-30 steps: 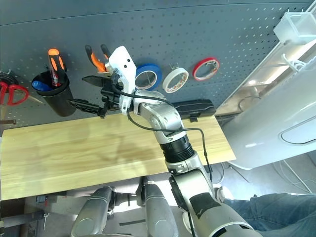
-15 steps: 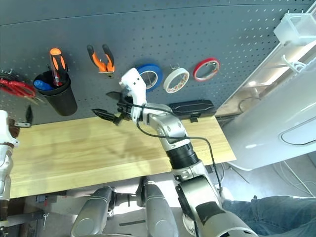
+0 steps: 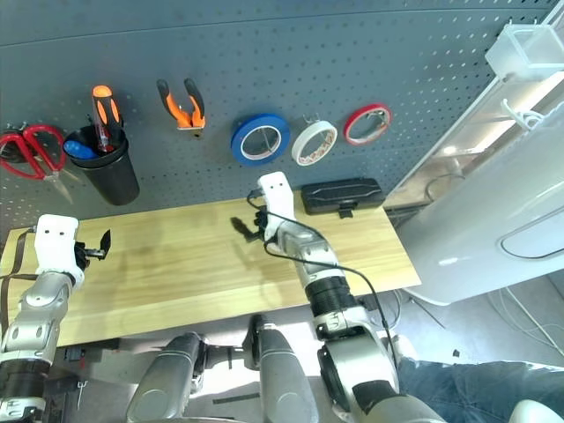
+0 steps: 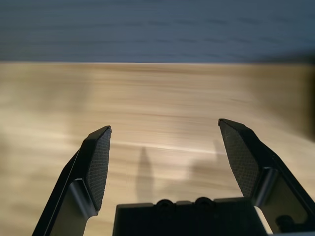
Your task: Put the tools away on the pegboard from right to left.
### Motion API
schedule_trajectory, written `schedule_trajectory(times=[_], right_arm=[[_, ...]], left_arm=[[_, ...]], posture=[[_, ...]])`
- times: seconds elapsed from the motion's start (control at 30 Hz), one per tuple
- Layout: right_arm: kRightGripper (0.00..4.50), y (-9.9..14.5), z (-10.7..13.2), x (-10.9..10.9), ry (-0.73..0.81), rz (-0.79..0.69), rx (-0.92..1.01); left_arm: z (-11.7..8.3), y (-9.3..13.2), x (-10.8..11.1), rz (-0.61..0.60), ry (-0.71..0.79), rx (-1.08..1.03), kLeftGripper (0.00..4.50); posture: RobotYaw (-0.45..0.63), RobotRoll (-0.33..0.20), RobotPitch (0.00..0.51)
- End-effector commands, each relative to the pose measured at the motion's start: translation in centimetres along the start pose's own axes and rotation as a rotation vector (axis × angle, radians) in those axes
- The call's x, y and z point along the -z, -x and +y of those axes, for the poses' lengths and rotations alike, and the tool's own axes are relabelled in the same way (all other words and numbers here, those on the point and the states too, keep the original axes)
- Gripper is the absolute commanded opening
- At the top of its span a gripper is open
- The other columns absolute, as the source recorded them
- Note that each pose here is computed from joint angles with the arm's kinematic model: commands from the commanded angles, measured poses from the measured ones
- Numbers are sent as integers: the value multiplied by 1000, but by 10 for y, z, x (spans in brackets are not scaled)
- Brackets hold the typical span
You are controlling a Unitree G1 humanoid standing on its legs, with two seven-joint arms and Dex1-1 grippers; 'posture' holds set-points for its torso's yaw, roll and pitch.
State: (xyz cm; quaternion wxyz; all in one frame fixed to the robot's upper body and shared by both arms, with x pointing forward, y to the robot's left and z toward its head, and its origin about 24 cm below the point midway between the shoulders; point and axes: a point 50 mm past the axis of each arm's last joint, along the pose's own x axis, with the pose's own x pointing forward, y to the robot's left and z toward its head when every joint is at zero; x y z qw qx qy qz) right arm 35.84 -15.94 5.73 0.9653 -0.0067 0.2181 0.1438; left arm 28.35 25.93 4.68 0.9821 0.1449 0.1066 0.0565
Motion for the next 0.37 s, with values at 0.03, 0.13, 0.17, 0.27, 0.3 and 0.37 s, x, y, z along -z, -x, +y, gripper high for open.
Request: schedule_trajectory(times=[0.03,0.13,0.17,0.27,0.3,0.37], right_arm=[[4500,2,-20,6,-16,22,71],[4500,5,-37,7,-16,29,118],[4500,7,-43,7,-15,29,127],[4500,9,-53,6,-17,31,143],[4500,10,-57,6,-14,34,148],[4500,12,-61,6,-1,38,153]], left_arm=[[-6,-3,11,70,16,4,4464],[-11,-7,13,87,38,2,4464],[-12,-9,14,94,34,4,4464],[-15,-10,18,110,35,0,4464],[-15,-11,19,118,43,-2,4464],[-16,-11,22,130,49,-5,4464]], posture=[[-15,0,274],[-26,0,267],[-29,0,260],[-36,0,247],[-39,0,243],[-43,0,238]])
